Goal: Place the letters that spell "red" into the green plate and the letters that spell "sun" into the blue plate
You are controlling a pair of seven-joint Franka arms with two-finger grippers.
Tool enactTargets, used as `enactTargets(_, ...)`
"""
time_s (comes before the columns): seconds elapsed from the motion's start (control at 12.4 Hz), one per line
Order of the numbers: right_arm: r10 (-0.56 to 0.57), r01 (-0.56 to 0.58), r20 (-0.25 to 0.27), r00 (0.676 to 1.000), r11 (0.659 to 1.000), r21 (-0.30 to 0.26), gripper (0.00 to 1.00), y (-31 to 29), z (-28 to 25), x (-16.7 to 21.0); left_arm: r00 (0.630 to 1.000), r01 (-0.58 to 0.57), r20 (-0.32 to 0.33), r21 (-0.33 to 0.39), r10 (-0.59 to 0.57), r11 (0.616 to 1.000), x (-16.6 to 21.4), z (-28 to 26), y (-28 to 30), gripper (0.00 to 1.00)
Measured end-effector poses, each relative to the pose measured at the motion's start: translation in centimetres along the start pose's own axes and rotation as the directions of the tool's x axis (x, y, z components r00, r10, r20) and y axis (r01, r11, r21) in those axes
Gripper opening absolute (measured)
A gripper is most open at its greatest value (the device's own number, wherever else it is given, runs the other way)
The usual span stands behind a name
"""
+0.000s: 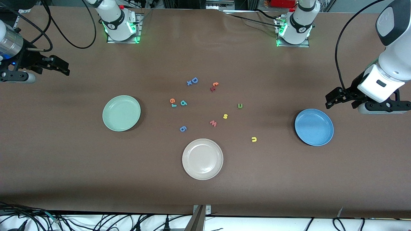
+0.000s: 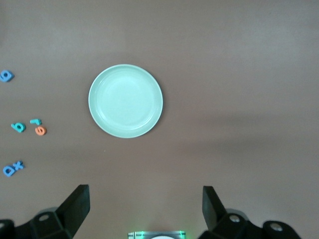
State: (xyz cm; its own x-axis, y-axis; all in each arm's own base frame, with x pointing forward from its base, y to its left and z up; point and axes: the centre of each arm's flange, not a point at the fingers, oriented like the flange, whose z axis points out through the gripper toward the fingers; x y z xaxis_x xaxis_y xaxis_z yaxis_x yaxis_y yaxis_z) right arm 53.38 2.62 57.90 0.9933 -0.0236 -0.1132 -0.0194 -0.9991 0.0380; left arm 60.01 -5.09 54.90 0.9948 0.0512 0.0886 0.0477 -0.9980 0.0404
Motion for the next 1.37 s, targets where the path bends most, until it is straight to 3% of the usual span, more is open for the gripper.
enactTargets(0.4,-0.058,0.059,0.050,0.997,0.998,-0.015,1.00,-4.9,2.2,0.4,1.000,-0.012,0.005,-0.001,0.012,1.000,-0.1,0.7,0.7,1.00)
enactTargets(0.72,0.035,-0.030,0.080,0.996,0.998,-0.060,1.00,-14.3,6.1,0.1,0.999,-0.035,0.034,-0.009,0.035,0.999,0.2,4.3,2.7,1.00)
enactTargets(0.96,0.103,-0.099,0.055,0.993,0.992,-0.074,1.00,-20.0,10.1,0.2,0.999,-0.040,0.036,-0.025,0.041,0.999,1.1,8.2,5.3,1.00)
enactTargets(1.37,0.248,-0.249,-0.031,0.968,0.968,-0.024,1.00,-28.0,21.5,-0.6,0.997,0.002,0.072,-0.051,0.002,0.999,2.2,18.6,9.2,1.00)
